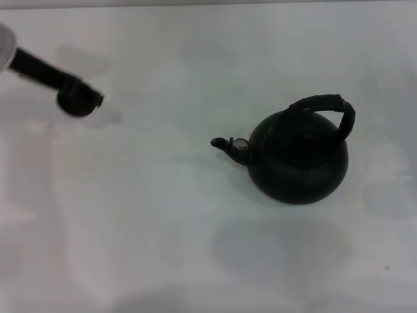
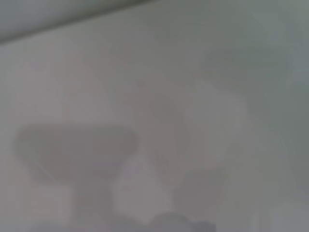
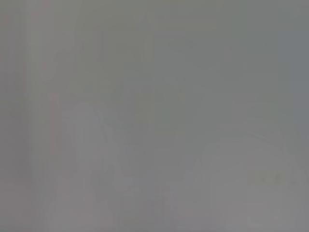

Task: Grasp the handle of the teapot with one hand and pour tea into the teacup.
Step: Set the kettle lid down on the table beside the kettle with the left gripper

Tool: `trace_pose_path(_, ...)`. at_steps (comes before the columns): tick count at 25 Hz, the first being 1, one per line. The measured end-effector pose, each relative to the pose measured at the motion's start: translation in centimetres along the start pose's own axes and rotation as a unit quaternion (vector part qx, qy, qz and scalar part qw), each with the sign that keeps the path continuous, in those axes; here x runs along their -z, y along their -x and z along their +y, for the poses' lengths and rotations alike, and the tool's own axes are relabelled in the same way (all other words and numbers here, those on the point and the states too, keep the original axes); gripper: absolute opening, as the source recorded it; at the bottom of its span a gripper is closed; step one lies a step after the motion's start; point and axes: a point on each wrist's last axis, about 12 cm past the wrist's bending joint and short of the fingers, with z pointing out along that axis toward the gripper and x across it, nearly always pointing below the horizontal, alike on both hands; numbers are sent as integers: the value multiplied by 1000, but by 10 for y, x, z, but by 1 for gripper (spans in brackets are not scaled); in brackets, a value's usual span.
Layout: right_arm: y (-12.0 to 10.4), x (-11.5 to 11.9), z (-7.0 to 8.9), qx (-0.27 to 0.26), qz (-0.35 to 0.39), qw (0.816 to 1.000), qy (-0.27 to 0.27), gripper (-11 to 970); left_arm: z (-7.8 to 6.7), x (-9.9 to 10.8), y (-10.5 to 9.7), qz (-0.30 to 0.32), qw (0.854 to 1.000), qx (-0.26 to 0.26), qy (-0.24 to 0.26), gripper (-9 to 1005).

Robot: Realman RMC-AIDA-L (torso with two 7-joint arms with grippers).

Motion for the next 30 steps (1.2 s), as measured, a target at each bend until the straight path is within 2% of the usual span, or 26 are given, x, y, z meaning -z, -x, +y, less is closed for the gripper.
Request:
trace_pose_path(4,1,-1,0,0,-2,1000,2,756,-25,-8,25,4,999,-36,-19,700)
trace_pose_path(7,1,-1,0,1,-3,1000,2,756,-43,-19,33,29,997,-59,-33,701)
trace_pose_path(12,1,-1,-1,2,-4,1000,2,756,-69,-36,33,65,992,-96,-54,701)
trace_pose_path(15,1,0,-1,2,-4,1000,1,756,-80,-40,33,72,989,-109,-67,701)
trace_pose_path(22,2,-2,-1,3,-5,1000,2,756,-95,-45,31,74,985,-126,-93,700)
trace_pose_path(30,2,-3,0,4,-3,1000,3,756,-95,-50,25,81,984,-130,-90,700)
